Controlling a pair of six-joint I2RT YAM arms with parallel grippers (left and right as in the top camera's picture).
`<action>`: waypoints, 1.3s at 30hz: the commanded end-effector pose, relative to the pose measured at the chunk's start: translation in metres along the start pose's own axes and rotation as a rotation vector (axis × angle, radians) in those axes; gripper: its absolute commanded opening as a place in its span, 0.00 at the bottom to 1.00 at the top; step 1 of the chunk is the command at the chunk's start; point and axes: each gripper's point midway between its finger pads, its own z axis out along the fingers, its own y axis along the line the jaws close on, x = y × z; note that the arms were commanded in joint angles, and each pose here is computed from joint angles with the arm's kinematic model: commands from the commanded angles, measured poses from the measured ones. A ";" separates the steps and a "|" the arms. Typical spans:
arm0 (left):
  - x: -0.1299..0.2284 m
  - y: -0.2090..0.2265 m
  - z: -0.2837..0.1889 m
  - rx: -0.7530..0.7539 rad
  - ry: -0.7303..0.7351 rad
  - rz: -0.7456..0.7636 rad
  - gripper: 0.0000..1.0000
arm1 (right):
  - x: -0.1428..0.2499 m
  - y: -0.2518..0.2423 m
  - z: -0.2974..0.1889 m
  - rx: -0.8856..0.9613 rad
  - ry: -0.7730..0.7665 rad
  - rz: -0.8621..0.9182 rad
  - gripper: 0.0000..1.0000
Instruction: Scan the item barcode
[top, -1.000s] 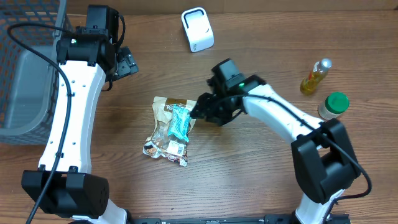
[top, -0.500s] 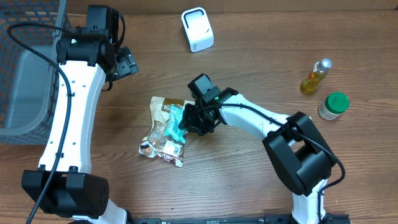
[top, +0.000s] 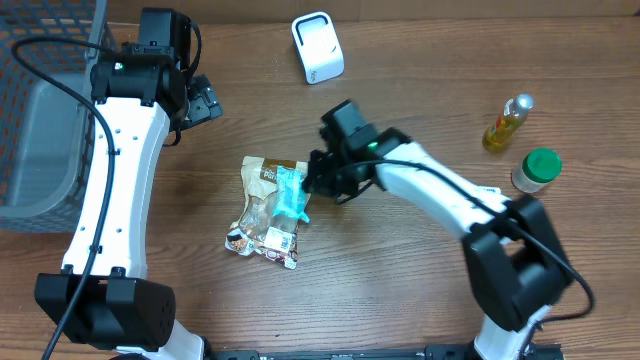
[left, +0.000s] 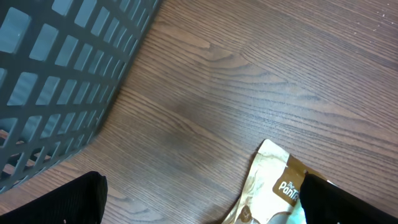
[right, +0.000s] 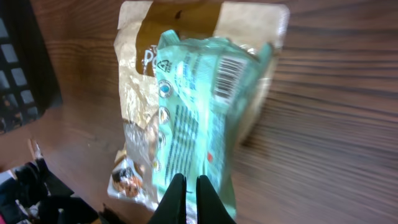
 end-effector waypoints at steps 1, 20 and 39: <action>-0.005 -0.003 -0.011 0.009 -0.035 0.021 1.00 | -0.009 -0.012 -0.024 0.015 -0.014 -0.118 0.04; -0.005 -0.003 -0.011 0.010 -0.035 0.021 0.99 | 0.004 -0.005 -0.003 0.055 -0.036 -0.030 0.56; -0.005 -0.003 -0.011 0.009 -0.035 0.021 1.00 | 0.012 -0.024 0.077 0.097 -0.037 0.024 0.40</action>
